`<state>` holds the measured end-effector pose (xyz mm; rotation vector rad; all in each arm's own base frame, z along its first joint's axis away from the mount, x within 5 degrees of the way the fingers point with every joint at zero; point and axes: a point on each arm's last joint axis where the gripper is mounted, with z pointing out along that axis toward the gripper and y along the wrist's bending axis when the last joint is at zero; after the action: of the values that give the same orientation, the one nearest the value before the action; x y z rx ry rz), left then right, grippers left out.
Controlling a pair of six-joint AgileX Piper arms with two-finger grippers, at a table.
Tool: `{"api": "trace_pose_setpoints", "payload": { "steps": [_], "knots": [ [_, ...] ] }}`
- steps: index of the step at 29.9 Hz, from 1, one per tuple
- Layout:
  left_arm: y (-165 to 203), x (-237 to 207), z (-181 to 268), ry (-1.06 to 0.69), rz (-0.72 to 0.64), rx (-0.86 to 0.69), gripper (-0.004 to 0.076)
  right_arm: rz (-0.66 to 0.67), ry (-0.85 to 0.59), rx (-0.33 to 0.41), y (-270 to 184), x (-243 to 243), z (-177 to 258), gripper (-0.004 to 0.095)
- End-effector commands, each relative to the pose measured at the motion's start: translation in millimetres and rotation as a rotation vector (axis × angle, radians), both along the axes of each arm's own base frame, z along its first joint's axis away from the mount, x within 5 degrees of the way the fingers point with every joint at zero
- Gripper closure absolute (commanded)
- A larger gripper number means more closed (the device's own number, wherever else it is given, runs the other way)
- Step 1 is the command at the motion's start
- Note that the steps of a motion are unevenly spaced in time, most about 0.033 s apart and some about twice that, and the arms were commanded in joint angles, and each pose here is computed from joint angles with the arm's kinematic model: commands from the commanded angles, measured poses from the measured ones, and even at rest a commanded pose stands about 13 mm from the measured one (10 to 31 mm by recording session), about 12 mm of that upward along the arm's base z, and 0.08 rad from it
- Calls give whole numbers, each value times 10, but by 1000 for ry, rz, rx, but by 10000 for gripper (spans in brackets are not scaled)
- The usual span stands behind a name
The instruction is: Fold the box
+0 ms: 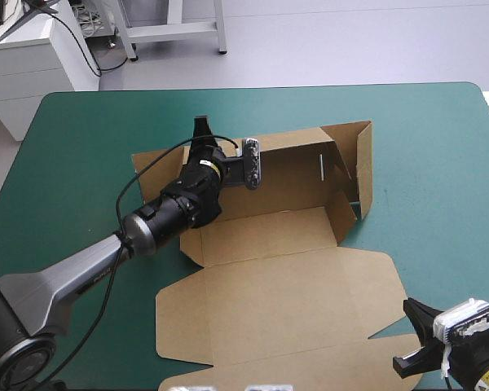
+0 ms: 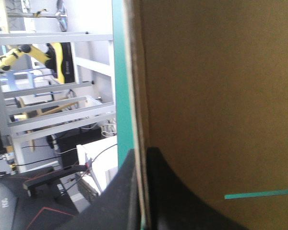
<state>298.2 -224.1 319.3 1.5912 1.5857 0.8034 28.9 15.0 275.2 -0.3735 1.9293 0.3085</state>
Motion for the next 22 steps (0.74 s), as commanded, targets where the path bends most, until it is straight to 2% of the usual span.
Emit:
{"api": "trace_pose_setpoints", "payload": {
  "steps": [1,9,13,22],
  "knots": [
    [-12,-201,122,-131,-37,-44,732,-9,-81,32,7,27,137,927],
    [-9,-644,-39,-286,-97,29,732,-9,-81,32,7,27,137,927],
    [-18,-816,-88,-276,-124,40,732,-9,-80,32,8,28,135,927],
    [15,-882,-245,-241,-139,59,732,-9,-82,33,8,28,137,927]
  ]
}}
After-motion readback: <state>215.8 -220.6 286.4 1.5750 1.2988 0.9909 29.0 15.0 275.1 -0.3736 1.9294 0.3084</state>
